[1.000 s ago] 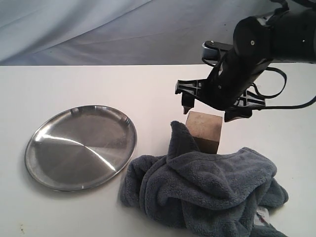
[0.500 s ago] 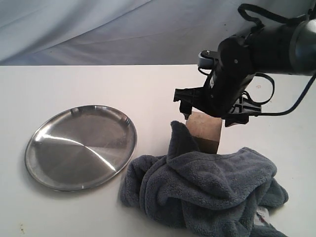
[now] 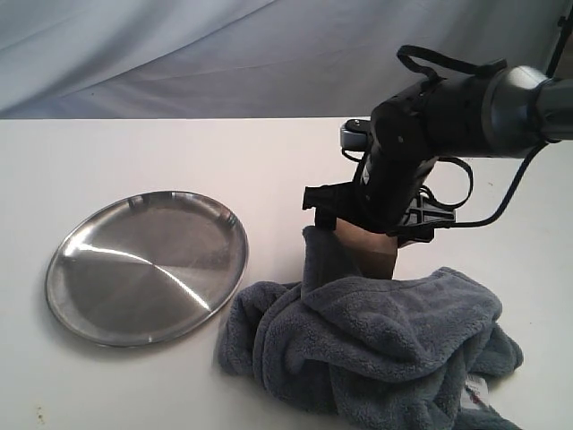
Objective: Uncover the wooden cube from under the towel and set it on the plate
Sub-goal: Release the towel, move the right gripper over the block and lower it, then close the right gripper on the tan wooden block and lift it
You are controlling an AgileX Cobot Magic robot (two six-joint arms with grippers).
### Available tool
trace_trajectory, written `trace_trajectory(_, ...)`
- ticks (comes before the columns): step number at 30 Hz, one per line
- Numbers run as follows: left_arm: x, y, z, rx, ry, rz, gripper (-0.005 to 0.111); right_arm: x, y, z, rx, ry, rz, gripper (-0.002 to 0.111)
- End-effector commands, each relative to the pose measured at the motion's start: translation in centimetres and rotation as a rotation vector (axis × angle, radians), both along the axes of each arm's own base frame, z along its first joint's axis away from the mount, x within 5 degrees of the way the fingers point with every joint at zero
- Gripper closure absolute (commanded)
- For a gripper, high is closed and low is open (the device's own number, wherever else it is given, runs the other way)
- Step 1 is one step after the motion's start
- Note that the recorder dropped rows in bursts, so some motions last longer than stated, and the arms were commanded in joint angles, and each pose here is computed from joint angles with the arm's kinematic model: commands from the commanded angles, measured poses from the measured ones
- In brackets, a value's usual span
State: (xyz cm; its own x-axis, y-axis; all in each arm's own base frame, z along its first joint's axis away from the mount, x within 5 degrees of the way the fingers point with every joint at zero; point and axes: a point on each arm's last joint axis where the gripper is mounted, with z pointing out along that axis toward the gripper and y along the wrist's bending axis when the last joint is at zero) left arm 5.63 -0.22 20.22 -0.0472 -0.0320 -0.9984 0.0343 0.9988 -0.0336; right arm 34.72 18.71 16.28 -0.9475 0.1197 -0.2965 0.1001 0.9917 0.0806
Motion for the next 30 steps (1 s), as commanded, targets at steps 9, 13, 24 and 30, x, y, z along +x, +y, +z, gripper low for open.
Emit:
trace_trajectory(9,0.0,0.0,-0.1,0.000,0.002,0.002,0.105,0.0,0.1,2.3,-0.006,-0.078,0.112,0.078)
trace_trajectory(13,0.0,0.0,-0.1,0.000,0.002,0.002,0.105,-0.1,0.1,2.9,-0.001,-0.093,0.119,0.080)
trace_trajectory(24,0.0,0.0,-0.1,-0.002,0.002,0.002,0.105,1.0,2.5,6.6,0.057,-0.227,0.218,0.081)
trace_trajectory(30,0.0,0.0,-0.1,-0.002,0.002,0.002,0.105,1.0,5.8,8.2,0.128,-0.273,0.312,0.081)
